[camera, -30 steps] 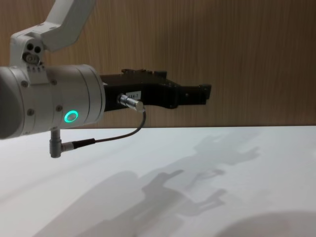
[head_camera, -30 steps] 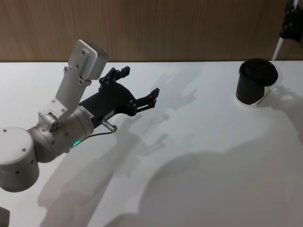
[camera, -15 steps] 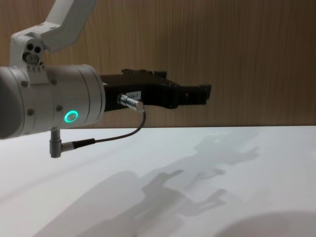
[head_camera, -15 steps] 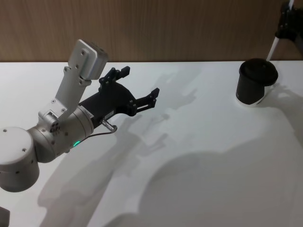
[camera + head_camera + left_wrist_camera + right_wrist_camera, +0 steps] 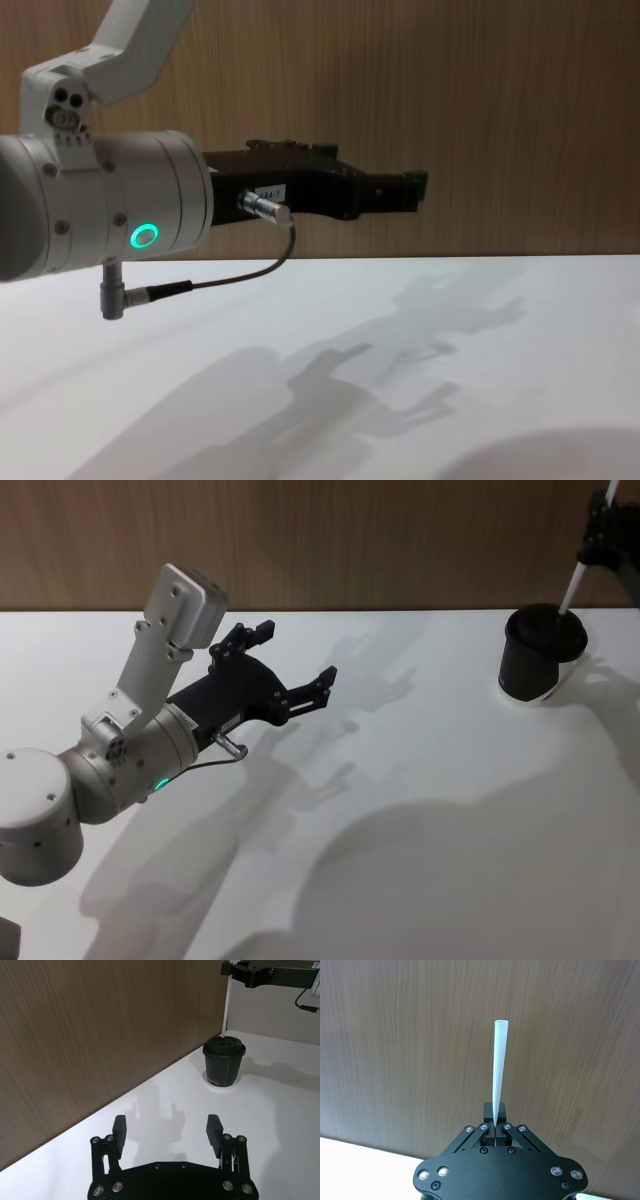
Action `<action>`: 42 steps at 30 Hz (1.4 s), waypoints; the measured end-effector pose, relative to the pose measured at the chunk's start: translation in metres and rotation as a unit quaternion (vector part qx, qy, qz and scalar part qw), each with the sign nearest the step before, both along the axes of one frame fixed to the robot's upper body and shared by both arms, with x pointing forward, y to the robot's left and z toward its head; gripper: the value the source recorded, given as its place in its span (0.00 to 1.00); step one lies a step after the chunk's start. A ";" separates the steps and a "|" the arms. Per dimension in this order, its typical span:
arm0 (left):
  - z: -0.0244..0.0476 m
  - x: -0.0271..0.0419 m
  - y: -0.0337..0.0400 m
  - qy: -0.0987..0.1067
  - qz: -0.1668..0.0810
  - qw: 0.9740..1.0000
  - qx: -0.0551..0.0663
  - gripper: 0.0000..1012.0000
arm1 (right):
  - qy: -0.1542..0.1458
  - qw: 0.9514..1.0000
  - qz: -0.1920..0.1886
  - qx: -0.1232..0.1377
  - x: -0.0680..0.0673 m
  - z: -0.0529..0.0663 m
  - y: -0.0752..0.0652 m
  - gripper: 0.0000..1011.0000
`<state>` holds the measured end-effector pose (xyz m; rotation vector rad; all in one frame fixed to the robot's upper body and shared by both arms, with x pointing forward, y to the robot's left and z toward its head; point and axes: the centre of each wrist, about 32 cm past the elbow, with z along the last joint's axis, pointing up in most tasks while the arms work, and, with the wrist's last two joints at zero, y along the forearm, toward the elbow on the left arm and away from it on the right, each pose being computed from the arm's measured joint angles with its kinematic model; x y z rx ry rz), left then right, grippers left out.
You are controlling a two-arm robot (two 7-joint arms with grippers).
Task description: Pick up the straw with one hand, pass it to the other hand, and insert it into the cup.
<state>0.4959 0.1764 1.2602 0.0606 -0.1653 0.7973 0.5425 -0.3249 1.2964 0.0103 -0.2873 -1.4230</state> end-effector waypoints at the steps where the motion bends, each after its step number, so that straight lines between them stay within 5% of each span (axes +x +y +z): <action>1: 0.0000 0.0000 0.0000 0.000 0.000 1.000 0.000 0.99 | 0.001 1.000 0.000 0.000 0.000 0.000 0.000 0.01; 21: 0.0000 0.0000 0.0000 0.000 0.000 1.000 0.000 0.99 | 0.012 1.000 0.002 0.005 0.006 -0.006 -0.002 0.04; 42: 0.0000 0.0000 0.0000 0.000 0.000 1.000 0.000 0.99 | 0.015 1.000 0.002 0.006 0.007 -0.008 -0.002 0.68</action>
